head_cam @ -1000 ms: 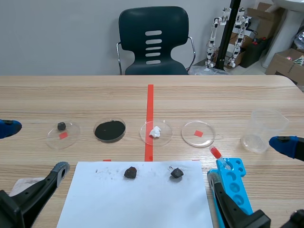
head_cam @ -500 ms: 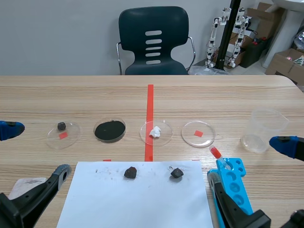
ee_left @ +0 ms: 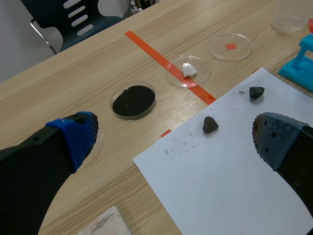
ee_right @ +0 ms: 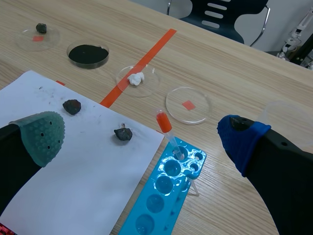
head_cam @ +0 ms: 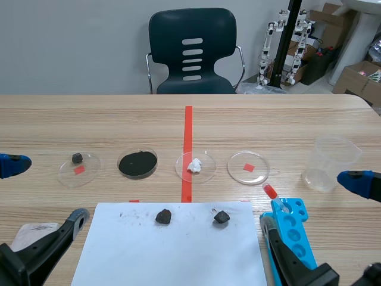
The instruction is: Return to the home posture
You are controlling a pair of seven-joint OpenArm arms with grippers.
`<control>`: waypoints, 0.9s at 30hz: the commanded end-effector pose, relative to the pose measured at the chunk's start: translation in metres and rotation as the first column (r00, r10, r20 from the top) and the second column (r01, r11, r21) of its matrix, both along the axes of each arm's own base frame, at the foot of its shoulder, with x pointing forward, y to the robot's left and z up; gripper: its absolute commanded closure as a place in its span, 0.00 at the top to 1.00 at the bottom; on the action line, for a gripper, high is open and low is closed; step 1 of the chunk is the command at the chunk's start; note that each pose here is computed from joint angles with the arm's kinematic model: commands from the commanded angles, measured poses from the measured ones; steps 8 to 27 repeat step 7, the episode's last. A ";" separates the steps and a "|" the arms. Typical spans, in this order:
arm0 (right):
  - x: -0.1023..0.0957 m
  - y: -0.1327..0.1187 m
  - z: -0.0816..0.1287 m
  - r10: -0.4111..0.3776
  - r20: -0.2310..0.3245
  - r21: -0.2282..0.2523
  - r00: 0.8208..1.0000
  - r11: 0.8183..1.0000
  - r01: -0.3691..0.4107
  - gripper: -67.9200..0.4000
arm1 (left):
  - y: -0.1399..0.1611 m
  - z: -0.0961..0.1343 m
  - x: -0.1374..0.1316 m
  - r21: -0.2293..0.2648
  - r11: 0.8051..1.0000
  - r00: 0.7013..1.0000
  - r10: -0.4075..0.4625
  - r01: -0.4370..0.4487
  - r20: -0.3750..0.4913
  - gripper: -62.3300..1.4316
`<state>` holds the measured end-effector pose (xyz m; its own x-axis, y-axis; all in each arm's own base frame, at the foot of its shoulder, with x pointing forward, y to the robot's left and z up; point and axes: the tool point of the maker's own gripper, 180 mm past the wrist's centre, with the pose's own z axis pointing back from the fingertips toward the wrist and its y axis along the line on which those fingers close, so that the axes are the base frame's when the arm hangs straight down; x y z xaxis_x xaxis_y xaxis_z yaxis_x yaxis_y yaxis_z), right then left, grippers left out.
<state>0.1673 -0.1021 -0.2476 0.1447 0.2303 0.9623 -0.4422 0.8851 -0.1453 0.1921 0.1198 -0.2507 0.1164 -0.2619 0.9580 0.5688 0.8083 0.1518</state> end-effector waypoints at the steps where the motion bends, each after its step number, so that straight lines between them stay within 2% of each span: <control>1: 0.004 0.000 0.006 0.003 0.027 0.007 1.000 1.000 -0.003 1.00 | -0.001 0.006 0.002 -0.023 1.000 1.000 0.007 -0.006 0.022 1.00; 7: 0.004 0.000 0.006 0.003 0.027 0.007 1.000 1.000 -0.003 1.00 | 0.000 0.000 0.001 -0.004 1.000 1.000 0.011 -0.011 -0.005 1.00; 27: 0.004 0.000 0.006 0.003 0.027 0.007 1.000 1.000 -0.003 1.00 | 0.000 0.000 0.001 -0.004 1.000 1.000 0.011 -0.011 -0.005 1.00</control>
